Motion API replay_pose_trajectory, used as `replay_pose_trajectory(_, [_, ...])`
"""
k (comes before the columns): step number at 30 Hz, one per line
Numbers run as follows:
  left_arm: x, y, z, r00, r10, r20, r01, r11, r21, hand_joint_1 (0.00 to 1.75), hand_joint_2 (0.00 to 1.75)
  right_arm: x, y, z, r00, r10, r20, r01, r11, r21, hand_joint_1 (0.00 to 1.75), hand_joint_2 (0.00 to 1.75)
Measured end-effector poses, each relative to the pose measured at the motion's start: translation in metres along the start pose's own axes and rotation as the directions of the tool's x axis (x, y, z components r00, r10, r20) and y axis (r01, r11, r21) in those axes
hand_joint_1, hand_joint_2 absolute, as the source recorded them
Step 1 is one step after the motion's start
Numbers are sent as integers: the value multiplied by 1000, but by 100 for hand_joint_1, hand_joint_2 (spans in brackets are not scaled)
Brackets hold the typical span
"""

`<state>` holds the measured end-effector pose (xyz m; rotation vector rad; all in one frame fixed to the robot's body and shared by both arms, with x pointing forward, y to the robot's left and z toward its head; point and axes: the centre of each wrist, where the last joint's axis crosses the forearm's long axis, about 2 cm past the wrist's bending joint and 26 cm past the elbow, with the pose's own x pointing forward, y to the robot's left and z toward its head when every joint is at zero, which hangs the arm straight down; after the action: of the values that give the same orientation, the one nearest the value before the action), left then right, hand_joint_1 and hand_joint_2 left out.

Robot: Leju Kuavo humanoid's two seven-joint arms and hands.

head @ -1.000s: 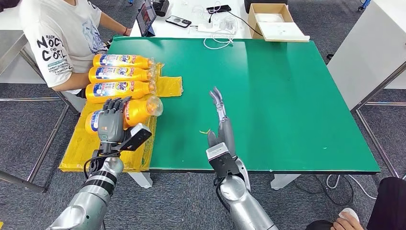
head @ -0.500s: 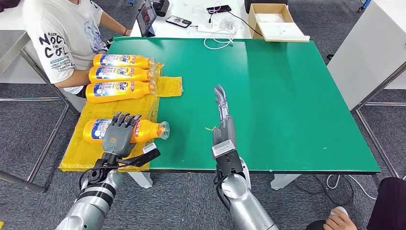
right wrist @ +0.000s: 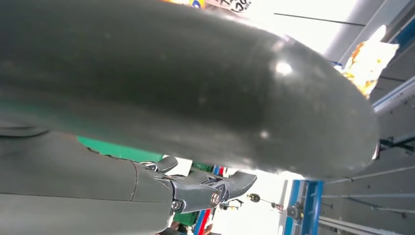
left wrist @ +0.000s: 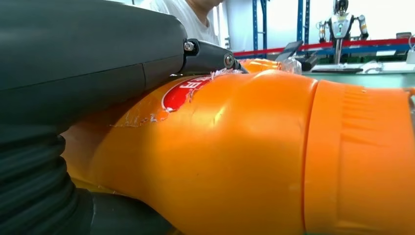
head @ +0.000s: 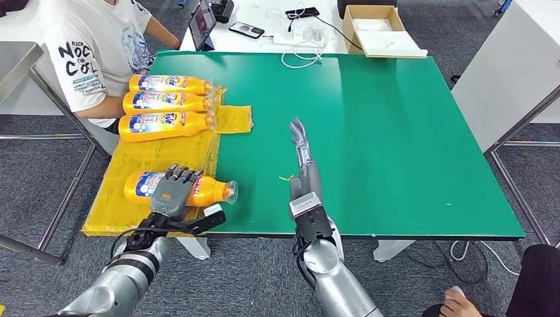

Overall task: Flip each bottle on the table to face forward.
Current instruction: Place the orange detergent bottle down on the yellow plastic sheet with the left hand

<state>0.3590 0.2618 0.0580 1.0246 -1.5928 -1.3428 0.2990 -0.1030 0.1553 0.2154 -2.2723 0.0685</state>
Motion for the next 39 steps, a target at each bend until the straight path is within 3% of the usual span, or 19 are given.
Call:
replay_pose_trajectory(6, [-4, 3, -9, 1000, 12, -10, -12, 998, -66, 175, 175, -1, 4, 2, 1000, -5, -14, 6, 1000, 14, 0, 0])
replay_pose_trajectory(8, [-4, 3, -9, 1000, 17, -14, -18, 997, -76, 164, 175, -1, 4, 2, 1000, -5, -17, 5, 1000, 17, 0, 0])
replay_pose_trajectory(9, [-5, 3, -10, 1000, 24, -19, -26, 996, -82, 148, 175, -2, 4, 2, 1000, -5, -19, 5, 1000, 20, 0, 0])
replay_pose_trajectory(12, [-6, 4, -12, 996, 72, -47, -77, 991, -110, 43, 175, -2, 6, 3, 1000, -3, -27, 4, 999, 32, 0, 0])
replay_pose_trajectory(13, [-6, 5, -13, 994, 93, -60, -99, 988, -118, 15, 175, -2, 6, 4, 1000, -2, -30, 3, 999, 36, 0, 0])
replay_pose_trajectory(14, [-7, 5, -14, 991, 111, -72, -119, 985, -124, 3, 175, -2, 7, 4, 999, -1, -33, 2, 999, 39, 0, 0])
replay_pose_trajectory(15, [-8, 6, -15, 989, 125, -81, -135, 983, -128, 0, 175, -2, 8, 5, 999, -1, -36, 2, 999, 41, 0, 0])
replay_pose_trajectory(19, [-9, 8, -17, 983, 156, -101, -168, 978, -127, 0, 0, -3, 10, 6, 999, 1, -44, 1, 999, 48, 0, 0])
replay_pose_trajectory(29, [-11, 8, -17, 965, 241, -106, -256, 954, -159, 0, 0, -6, 10, 9, 997, -2, -71, 7, 998, 61, 0, 0])
replay_pose_trajectory(39, [-11, 11, -25, 883, 453, -118, -468, 836, -286, 0, 0, -10, 7, 11, 995, -2, -100, 8, 998, 66, 0, 0])
